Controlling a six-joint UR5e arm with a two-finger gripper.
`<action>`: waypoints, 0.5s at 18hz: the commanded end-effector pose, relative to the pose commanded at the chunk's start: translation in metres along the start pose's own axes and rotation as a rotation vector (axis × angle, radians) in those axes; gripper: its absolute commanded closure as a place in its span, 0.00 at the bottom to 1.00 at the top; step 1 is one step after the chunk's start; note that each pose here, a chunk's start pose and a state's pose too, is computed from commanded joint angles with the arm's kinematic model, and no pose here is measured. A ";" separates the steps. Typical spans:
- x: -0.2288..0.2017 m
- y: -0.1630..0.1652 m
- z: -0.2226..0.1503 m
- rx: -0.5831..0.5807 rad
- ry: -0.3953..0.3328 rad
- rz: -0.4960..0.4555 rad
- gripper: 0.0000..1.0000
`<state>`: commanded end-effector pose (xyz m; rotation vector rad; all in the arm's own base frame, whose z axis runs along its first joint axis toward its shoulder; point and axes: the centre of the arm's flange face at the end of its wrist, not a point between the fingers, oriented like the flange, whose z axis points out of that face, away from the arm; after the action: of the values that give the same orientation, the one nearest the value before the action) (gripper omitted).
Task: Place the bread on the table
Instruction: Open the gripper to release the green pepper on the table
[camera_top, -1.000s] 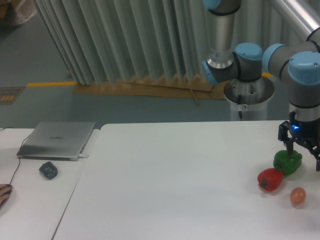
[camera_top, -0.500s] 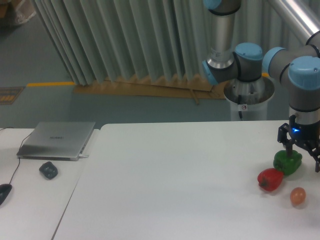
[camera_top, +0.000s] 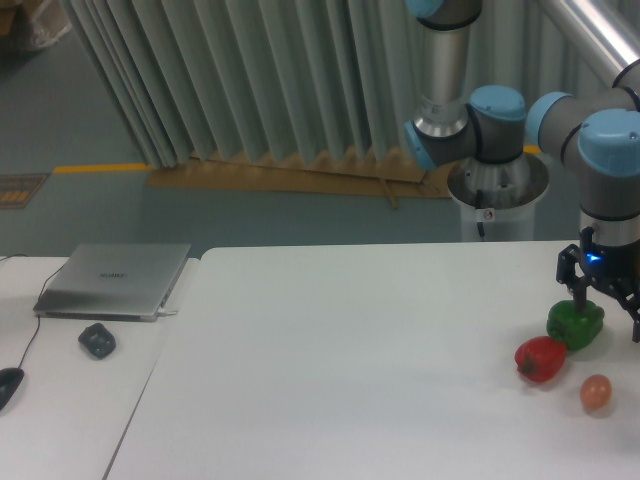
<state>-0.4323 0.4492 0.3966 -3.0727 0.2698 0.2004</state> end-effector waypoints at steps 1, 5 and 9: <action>0.000 0.000 0.000 0.000 0.000 0.000 0.00; 0.000 0.000 0.000 -0.001 -0.001 0.000 0.00; 0.001 -0.002 -0.001 0.000 -0.003 0.004 0.00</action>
<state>-0.4306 0.4513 0.3975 -3.0714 0.2766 0.2055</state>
